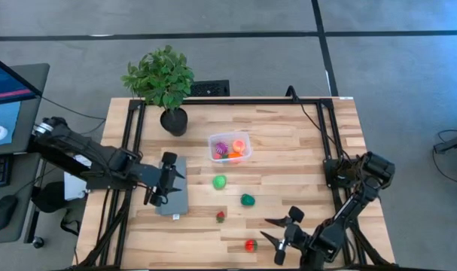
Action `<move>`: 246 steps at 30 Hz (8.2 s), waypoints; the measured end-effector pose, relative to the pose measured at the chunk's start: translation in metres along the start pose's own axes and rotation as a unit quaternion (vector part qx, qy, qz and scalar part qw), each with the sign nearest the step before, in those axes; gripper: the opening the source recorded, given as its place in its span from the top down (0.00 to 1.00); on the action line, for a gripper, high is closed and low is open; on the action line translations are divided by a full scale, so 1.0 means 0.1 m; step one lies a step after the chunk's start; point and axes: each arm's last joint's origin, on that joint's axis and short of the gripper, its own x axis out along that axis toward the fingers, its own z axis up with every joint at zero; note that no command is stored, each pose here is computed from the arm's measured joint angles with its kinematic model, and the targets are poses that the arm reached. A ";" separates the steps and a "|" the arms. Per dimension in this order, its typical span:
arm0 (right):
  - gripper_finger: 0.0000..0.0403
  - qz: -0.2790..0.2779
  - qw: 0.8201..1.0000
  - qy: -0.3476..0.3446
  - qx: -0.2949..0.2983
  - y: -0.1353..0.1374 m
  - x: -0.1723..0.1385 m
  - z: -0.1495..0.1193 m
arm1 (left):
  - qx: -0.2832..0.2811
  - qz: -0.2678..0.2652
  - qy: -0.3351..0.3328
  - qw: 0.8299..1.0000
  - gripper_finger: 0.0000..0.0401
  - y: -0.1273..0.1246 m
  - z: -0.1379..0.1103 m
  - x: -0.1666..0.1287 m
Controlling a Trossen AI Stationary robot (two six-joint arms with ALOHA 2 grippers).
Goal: Pick and placing Produce into tupperware
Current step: Put the small strawberry into the transparent container
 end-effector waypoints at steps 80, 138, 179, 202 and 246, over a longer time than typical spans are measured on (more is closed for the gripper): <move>0.42 -0.003 0.999 0.039 -0.006 -0.04 0.15 0.02 | 0.319 -0.086 0.054 0.942 0.52 -0.49 0.54 1.57; 0.42 -0.004 0.999 0.042 -0.011 -0.05 0.13 0.00 | 0.399 -0.166 0.118 0.894 0.52 -0.49 0.74 2.00; 0.42 -0.005 0.999 0.041 -0.011 -0.05 0.14 0.01 | 0.378 -0.187 0.085 0.903 0.52 -0.46 0.78 2.02; 0.42 -0.005 0.999 0.041 -0.010 -0.05 0.14 0.01 | 0.363 -0.194 0.075 0.908 0.52 -0.39 0.79 2.04; 0.42 -0.008 0.999 0.044 -0.006 -0.07 0.15 0.00 | 0.333 -0.216 0.123 0.910 0.67 -0.40 0.76 2.25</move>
